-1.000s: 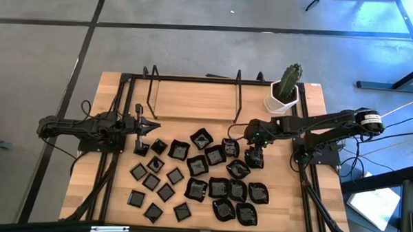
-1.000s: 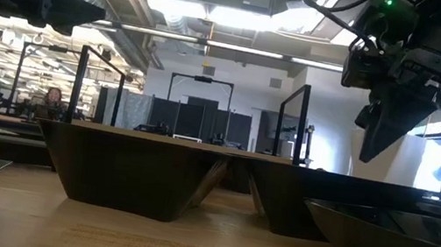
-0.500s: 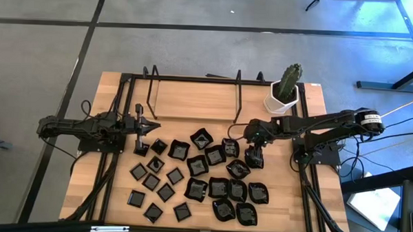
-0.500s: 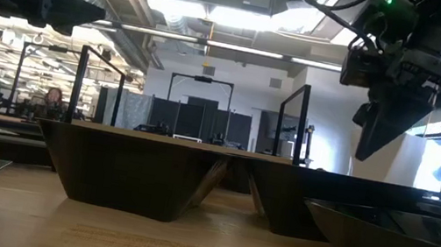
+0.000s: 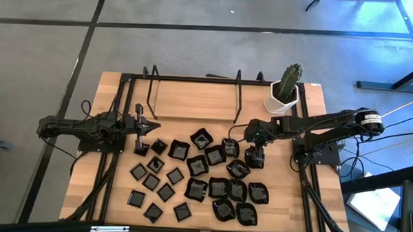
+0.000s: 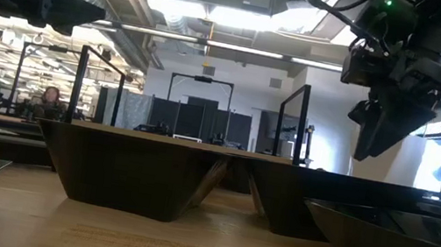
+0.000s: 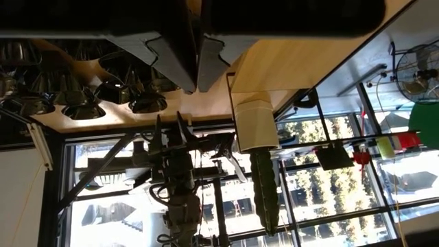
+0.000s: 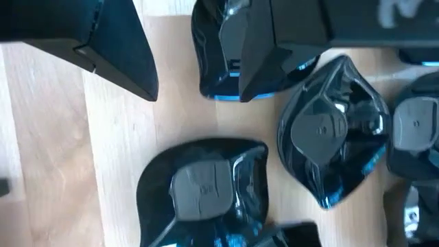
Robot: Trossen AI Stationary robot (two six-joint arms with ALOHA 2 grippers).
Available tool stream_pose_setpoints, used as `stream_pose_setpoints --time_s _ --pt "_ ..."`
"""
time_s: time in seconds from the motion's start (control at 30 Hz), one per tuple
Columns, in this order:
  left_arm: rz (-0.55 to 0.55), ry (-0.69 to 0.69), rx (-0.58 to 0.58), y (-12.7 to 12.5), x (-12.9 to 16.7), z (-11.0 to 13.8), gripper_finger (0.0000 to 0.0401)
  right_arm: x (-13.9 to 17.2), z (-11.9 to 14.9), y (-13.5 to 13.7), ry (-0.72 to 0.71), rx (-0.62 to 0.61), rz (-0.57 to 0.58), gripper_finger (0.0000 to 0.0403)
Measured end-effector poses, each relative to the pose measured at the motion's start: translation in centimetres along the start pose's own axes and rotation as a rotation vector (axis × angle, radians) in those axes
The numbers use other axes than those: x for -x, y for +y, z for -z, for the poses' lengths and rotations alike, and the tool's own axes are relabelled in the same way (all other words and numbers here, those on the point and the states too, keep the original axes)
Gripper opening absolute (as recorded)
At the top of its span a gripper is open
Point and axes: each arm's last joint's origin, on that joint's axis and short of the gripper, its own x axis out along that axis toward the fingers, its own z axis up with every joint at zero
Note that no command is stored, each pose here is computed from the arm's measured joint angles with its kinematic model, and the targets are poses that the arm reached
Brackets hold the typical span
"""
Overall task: Pick & Place Mini shaped plates
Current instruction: Put the leaf-shaped plate on the shelf
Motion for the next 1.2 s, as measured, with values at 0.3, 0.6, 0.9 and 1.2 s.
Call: stream_pose_setpoints --time_s 0.3,0.6,0.9,1.2 --pt "0.000 0.000 0.000 0.0 0.0 0.0 0.0007 0.0 0.5 0.1 0.049 0.000 -0.031 0.0092" --pt "0.000 0.000 0.000 0.0 0.0 0.0 0.0010 -0.4 1.8 -0.2 0.144 0.053 0.008 0.0129" --pt "0.000 0.000 0.000 0.0 0.0 0.0 0.0008 -1.6 2.5 -0.4 0.192 0.058 0.012 0.0247" --pt "0.000 0.000 0.000 0.0 0.0 0.0 0.0008 -3.4 2.7 -0.5 0.264 0.053 0.008 0.0256"
